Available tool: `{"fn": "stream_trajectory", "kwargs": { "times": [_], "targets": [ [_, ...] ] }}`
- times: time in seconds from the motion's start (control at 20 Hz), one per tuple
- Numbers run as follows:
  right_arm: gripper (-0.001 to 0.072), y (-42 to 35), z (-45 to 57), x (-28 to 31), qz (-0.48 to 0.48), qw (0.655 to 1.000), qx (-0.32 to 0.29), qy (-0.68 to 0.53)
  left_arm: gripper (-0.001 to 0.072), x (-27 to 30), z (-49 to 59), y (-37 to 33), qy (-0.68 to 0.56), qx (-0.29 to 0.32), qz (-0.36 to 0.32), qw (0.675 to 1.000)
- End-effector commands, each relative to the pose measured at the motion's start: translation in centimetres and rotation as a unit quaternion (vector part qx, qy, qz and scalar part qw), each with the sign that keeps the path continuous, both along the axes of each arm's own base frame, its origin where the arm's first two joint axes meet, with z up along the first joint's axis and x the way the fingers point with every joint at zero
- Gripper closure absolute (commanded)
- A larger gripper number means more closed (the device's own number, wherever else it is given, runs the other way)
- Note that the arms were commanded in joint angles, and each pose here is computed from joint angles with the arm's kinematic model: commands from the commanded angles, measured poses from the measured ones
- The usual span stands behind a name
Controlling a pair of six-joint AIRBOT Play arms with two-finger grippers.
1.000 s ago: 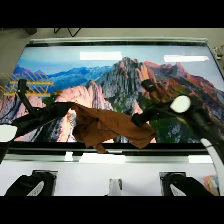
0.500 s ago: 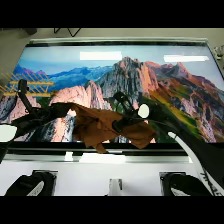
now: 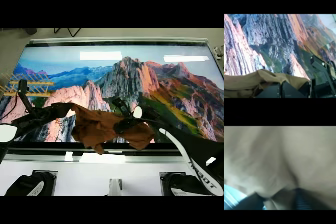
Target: Fold the shirts.
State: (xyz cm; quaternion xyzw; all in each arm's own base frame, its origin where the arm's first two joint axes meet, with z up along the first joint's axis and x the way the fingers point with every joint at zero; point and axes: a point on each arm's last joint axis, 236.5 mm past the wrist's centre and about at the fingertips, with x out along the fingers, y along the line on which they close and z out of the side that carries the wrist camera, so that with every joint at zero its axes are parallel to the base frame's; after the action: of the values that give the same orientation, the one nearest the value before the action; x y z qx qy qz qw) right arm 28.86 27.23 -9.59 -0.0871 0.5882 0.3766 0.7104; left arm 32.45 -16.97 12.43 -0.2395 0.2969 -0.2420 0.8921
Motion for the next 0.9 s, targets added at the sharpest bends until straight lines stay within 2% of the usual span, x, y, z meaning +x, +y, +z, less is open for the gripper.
{"fn": "stream_trajectory", "kwargs": {
  "times": [0.0,0.2,0.35,0.45,0.55,0.65,0.85],
  "targets": [
    [0.0682,0.1,-0.3,-0.1,-0.010,1.000,-0.001,0.013,0.0670,0.0,0.0,0.0,-0.001,0.001,0.000,1.000],
    [0.0689,-0.1,4.9,0.9,0.065,0.997,-0.007,-0.046,0.0670,0.4,0.6,0.5,-0.016,0.011,0.001,1.000],
    [0.0688,-2.4,13.7,2.8,0.101,0.981,-0.038,-0.161,0.0670,2.3,4.8,3.0,-0.057,0.004,0.041,0.998],
    [0.0687,-3.8,21.3,3.5,0.087,0.963,-0.034,-0.253,0.0670,3.6,10.0,5.5,-0.108,-0.001,0.076,0.991],
    [0.0687,-4.9,28.5,3.1,0.049,0.943,-0.001,-0.328,0.0670,3.2,16.5,6.4,-0.164,-0.002,0.079,0.983],
    [0.0687,-5.7,34.4,1.8,0.001,0.925,0.050,-0.377,0.0670,0.7,23.9,5.2,-0.233,0.001,0.048,0.971],
    [0.0687,-7.3,42.1,-1.6,-0.064,0.890,0.141,-0.429,0.0670,-7.0,38.5,4.6,-0.420,0.029,0.031,0.907]
  ]
}}
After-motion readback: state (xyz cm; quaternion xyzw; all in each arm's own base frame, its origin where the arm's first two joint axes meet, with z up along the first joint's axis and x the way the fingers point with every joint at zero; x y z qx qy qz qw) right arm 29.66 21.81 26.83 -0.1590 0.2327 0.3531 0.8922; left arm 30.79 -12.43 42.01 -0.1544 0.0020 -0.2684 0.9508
